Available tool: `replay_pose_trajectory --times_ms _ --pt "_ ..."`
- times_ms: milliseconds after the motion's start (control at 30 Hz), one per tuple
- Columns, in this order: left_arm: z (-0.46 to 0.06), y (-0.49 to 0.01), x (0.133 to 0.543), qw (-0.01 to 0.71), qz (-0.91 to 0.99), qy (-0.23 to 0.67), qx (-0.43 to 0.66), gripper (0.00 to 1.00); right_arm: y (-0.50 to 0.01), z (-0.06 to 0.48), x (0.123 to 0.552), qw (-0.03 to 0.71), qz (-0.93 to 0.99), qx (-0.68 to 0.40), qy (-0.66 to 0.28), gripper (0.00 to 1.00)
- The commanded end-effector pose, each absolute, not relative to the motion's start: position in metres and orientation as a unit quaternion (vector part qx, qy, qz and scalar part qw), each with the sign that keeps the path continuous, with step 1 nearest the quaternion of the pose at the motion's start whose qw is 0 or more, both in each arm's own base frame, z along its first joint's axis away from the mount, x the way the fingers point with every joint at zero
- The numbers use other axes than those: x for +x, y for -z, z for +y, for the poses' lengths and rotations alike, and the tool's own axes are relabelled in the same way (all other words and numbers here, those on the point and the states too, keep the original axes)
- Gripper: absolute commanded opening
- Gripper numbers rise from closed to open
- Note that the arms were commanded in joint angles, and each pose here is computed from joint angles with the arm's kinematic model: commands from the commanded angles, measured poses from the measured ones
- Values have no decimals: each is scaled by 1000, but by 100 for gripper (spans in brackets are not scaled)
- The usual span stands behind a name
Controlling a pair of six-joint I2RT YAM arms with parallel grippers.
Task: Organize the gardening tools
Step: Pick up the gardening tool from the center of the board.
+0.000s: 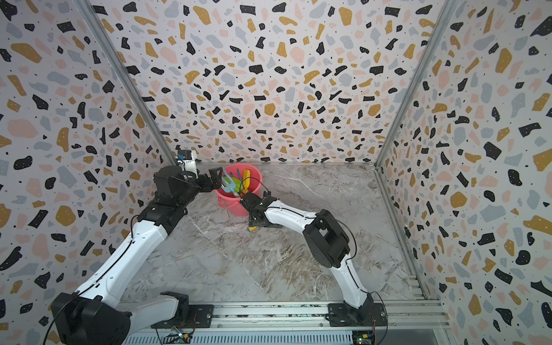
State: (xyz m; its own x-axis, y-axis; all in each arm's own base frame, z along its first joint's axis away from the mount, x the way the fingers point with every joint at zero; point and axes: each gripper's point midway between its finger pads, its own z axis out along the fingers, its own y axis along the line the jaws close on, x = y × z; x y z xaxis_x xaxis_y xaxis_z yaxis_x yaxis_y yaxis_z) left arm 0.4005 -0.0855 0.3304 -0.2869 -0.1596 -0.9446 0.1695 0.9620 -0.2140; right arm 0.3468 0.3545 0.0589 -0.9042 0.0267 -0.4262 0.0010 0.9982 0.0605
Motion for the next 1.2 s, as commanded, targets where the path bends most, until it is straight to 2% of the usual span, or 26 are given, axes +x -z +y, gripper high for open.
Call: replay_pose_trajectory --times_ms 0,267,700,1033,1167 --pt "-78 -359 395 627 768 128 3 100 -80 359 358 249 967 35 -36 100" --pt "-77 -357 393 625 770 127 2 99 -61 354 361 240 971 18 14 100" --pt "-77 -357 390 627 769 128 3 99 -50 307 335 220 972 -11 84 97" --pt "-77 -354 389 620 774 132 -5 99 -41 323 320 189 977 -91 28 81" --pt "-77 -351 385 614 776 141 -16 99 -32 324 317 175 978 -114 9 71"
